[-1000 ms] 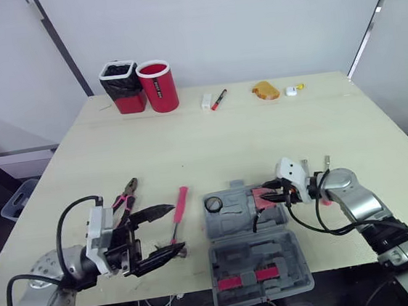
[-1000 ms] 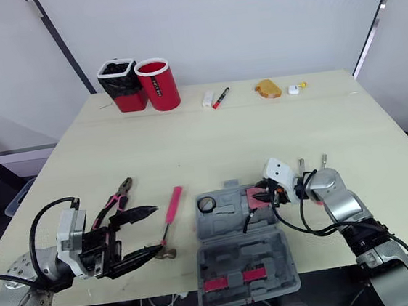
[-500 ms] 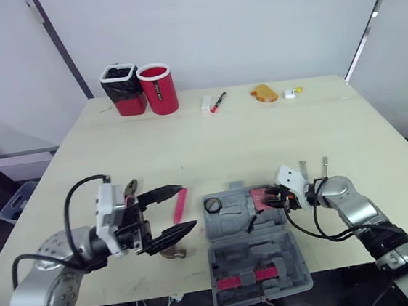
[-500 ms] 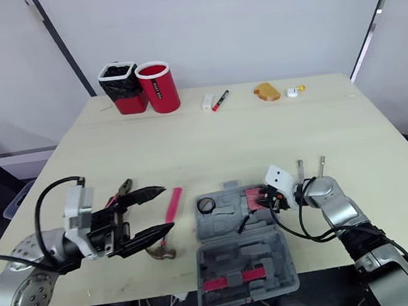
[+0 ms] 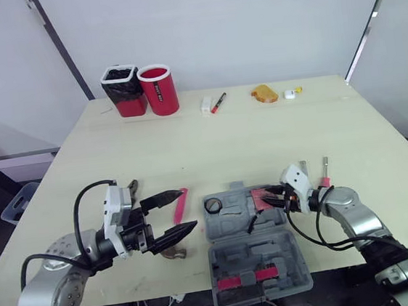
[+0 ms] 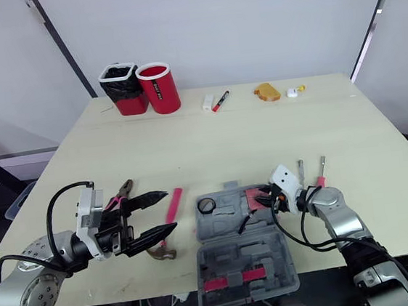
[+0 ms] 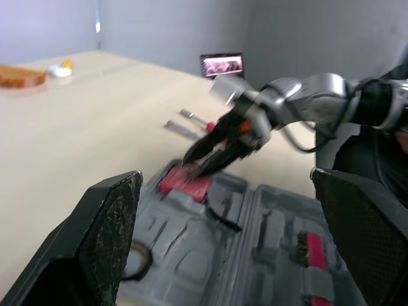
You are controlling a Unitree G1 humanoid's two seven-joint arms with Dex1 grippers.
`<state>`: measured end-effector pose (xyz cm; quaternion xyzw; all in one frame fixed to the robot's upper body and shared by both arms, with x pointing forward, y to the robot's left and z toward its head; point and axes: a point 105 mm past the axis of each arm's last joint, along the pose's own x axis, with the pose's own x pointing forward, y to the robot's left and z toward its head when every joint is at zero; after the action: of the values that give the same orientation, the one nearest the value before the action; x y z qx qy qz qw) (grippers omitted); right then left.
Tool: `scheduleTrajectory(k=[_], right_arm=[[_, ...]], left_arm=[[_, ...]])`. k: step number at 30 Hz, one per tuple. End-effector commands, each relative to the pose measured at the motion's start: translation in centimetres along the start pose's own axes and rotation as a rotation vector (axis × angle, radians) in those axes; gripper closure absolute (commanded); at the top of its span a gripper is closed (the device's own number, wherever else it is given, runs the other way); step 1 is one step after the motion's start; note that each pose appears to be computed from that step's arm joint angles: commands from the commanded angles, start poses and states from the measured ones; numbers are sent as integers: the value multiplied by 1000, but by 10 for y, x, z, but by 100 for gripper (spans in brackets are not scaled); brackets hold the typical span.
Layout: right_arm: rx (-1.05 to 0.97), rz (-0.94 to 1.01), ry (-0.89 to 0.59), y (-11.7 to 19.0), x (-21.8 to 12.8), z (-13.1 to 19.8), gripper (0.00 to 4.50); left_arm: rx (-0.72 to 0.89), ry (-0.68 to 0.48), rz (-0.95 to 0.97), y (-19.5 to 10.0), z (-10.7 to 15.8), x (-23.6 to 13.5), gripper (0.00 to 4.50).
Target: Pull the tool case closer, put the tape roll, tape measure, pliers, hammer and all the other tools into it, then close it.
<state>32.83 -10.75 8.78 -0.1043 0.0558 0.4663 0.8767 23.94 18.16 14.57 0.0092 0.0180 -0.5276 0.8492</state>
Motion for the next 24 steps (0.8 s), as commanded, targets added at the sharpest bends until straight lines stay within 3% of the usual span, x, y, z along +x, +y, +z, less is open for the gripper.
scheduleTrajectory(k=[1, 3, 5, 6, 11, 17, 24], right_arm=[[-30, -19, -34, -2, -30, 12, 298], [-20, -44, -40, 0, -48, 10, 247], [-35, -65, -5, 2, -68, 2, 234], [-40, -68, 16, 5, -78, -3, 178], [33, -184, 89, 12, -148, -22, 2], [82, -304, 150, 18, -204, -33, 2], [98, -337, 138, 18, -217, -35, 2]], left_arm=[[3, -1, 57, 5, -1, -14, 0], [-13, 5, 79, 5, -7, -23, 0], [-34, 8, 119, 9, -15, -35, 0], [-42, 11, 138, 10, -19, -41, 0], [-88, 44, 268, 17, -43, -83, 0], [-131, 97, 375, 15, -65, -117, 0], [-139, 68, 445, 32, -67, -124, 0]])
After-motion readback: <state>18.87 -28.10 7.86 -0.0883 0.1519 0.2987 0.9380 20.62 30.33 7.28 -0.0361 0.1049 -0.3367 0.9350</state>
